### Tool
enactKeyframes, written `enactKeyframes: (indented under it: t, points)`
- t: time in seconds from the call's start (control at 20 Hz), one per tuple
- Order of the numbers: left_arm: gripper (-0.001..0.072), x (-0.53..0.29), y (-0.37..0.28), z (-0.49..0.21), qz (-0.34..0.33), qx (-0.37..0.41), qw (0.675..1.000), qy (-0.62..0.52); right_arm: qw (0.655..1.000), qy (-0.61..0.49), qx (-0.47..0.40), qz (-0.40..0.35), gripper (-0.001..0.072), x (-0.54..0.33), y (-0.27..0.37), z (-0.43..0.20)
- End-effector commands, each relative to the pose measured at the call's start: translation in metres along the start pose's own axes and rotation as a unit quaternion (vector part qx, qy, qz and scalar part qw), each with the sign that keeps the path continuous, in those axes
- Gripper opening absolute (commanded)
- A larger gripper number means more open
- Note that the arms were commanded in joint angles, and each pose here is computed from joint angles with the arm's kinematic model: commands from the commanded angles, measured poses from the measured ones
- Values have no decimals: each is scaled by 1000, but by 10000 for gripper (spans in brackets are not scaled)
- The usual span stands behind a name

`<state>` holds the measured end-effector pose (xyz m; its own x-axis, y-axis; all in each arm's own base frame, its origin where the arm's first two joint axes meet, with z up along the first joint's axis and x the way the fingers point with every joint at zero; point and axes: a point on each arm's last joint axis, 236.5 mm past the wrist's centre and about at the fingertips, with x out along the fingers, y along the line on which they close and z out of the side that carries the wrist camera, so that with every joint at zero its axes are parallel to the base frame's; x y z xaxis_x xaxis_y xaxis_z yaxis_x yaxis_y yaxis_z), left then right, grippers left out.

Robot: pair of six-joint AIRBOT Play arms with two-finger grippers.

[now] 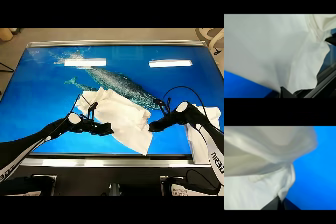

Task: Fold the shirts.

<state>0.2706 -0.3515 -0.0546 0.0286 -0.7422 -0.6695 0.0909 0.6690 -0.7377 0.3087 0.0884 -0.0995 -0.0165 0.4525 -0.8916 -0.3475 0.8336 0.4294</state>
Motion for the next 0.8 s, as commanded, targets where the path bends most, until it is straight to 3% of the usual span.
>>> enactKeyframes:
  t: [0.0, 0.15, 0.25, 0.35, 0.4, 0.5, 0.6, 0.75]
  points:
    - [24, -32, -33, 28, -9, 112, 993, -41, 997, -61, -49, 1, 19, -33, 16, 34]
    - [25, -135, -118, 87, -5, 276, 948, -156, 956, -234, -161, -76, 19, -163, 56, 116]
    - [25, -252, -218, 111, -31, 391, 873, -291, 874, -398, -231, -157, 21, -306, 114, 153]
    - [25, -396, -321, 96, -74, 451, 767, -450, 739, -564, -280, -238, 21, -463, 192, 136]
    - [25, -466, -364, 71, -99, 470, 705, -522, 657, -635, -299, -275, 20, -532, 233, 107]
    - [24, -557, -416, 11, -145, 493, 609, -604, 529, -727, -307, -312, 20, -618, 294, 36]
    - [25, -586, -437, -27, -182, 502, 572, -622, 466, -766, -305, -322, 20, -649, 323, -11]
    - [25, -568, -438, -29, -197, 503, 589, -602, 453, -771, -310, -322, 20, -653, 334, -29]
